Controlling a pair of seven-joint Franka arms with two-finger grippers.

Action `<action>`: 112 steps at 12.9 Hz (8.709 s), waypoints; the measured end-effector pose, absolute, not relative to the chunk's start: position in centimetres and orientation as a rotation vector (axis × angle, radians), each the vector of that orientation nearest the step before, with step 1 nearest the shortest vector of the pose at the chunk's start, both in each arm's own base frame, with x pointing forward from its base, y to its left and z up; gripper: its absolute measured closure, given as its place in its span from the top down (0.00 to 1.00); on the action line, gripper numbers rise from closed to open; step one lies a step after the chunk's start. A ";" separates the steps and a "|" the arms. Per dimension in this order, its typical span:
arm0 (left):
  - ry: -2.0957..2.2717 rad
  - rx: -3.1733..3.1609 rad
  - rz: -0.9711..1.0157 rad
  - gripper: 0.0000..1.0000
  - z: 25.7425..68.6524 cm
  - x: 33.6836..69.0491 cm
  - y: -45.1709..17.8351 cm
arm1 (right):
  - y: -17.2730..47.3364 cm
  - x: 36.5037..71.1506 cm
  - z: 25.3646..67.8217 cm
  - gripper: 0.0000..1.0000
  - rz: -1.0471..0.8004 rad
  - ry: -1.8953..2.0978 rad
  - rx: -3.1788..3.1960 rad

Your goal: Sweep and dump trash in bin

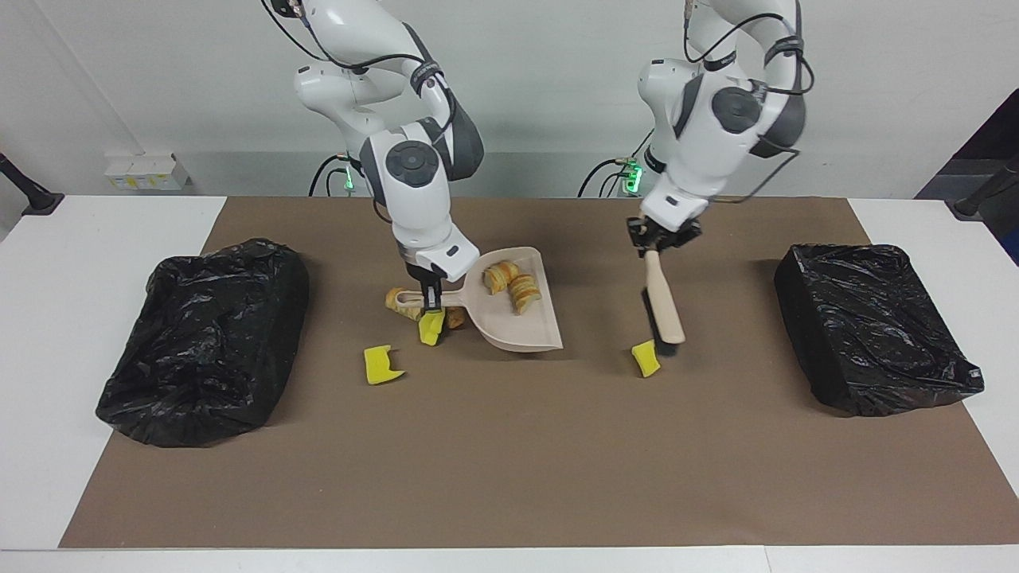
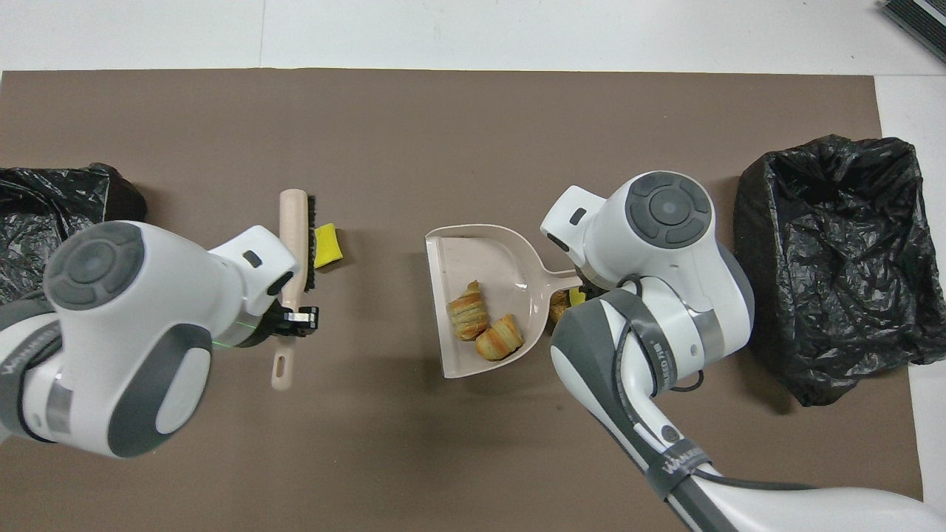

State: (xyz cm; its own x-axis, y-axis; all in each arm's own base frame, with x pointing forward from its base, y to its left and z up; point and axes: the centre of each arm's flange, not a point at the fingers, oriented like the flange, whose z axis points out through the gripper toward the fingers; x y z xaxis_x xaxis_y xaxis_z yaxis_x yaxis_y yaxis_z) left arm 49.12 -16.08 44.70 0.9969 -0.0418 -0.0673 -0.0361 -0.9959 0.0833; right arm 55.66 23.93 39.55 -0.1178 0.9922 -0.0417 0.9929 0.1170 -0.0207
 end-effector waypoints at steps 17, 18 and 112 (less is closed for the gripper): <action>-0.499 2.937 -0.229 0.26 35.1 39.0 -33.2 | 29.1 53.5 34.6 0.31 -0.191 2.104 2.097; -0.488 2.932 -0.215 0.26 36.0 38.6 -34.1 | 29.0 53.6 34.5 0.31 -0.192 2.103 2.099; -0.091 3.154 0.016 1.00 64.1 52.0 -3.7 | 29.9 57.3 40.9 0.31 0.021 0.185 3.156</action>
